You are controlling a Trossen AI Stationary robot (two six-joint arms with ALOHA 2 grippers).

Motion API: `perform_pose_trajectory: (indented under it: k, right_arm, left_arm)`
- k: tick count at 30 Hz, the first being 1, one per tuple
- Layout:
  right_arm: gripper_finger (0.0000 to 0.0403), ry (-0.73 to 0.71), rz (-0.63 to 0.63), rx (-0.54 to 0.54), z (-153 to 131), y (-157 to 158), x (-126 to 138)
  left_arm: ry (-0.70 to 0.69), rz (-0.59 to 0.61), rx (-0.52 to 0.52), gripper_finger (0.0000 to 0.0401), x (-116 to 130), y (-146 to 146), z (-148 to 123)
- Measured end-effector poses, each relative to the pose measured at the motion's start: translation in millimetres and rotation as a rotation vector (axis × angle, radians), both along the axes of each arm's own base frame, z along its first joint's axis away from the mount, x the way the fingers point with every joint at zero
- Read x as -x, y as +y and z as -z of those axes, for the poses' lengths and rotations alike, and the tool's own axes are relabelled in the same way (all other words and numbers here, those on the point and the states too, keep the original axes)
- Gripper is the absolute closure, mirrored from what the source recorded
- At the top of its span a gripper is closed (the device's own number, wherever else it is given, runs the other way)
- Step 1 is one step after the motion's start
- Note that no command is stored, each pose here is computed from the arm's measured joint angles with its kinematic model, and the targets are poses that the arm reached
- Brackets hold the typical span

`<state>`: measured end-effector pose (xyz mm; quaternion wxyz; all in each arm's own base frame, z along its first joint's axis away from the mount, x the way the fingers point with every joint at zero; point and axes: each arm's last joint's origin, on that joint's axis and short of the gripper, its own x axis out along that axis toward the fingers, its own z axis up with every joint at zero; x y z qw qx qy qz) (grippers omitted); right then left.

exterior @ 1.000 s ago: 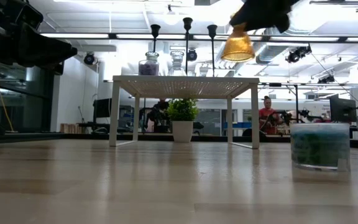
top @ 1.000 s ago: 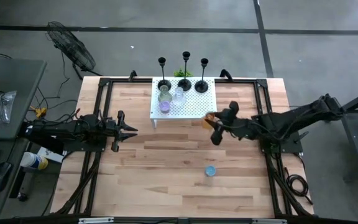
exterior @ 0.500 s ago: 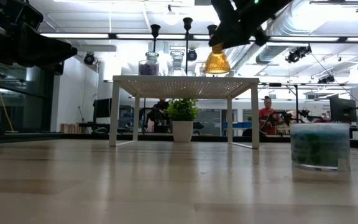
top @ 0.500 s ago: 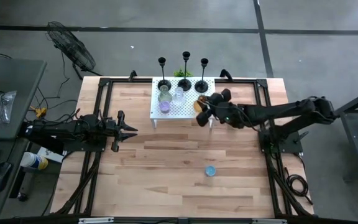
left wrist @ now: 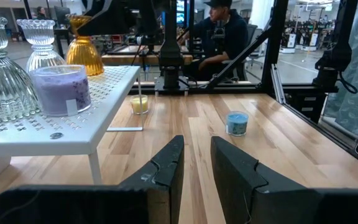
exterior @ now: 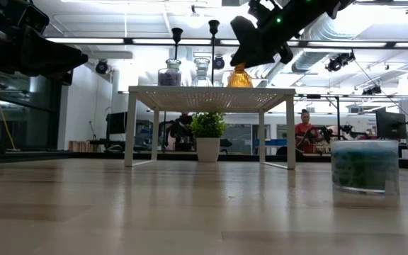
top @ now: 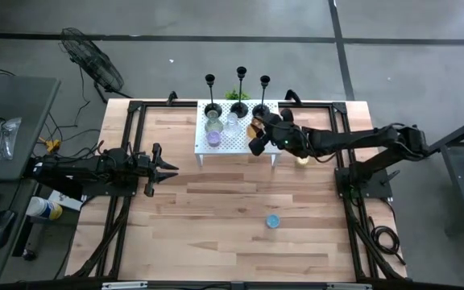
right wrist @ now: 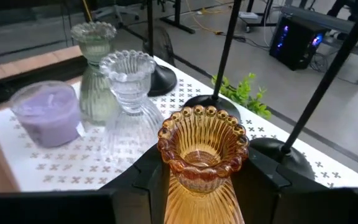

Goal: Pick & Place candle stick holders
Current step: Put the orange candle holder on the shelf aligned with the transparent candle holder

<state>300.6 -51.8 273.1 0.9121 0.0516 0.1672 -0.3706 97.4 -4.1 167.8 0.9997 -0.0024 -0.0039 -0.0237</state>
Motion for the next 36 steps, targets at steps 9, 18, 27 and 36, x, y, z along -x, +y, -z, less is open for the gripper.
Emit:
perform_pose_trajectory:
  k: [9, 18, 27, 36]
  right_arm:
    - [0.0268, 0.035, -0.058, 0.008, 1.0, -8.7, 0.2]
    - [0.0268, 0.046, -0.118, 0.034, 3.4, -18.9, -4.5]
    - [0.0268, 0.044, -0.102, 0.024, 4.6, -28.8, -3.2]
    - [0.0268, 0.045, -0.096, 0.019, 4.9, -30.6, -2.7]
  left_arm:
    - [0.0, 0.0, 0.0, 0.0324, 0.0, 0.0, 0.0]
    - [0.0, 0.0, 0.0, 0.0324, 0.0, 0.0, 0.0]
    - [0.0, 0.0, 0.0, 0.0324, 0.0, 0.0, 0.0]
    - [0.0, 0.0, 0.0, 0.0324, 0.0, 0.0, 0.0]
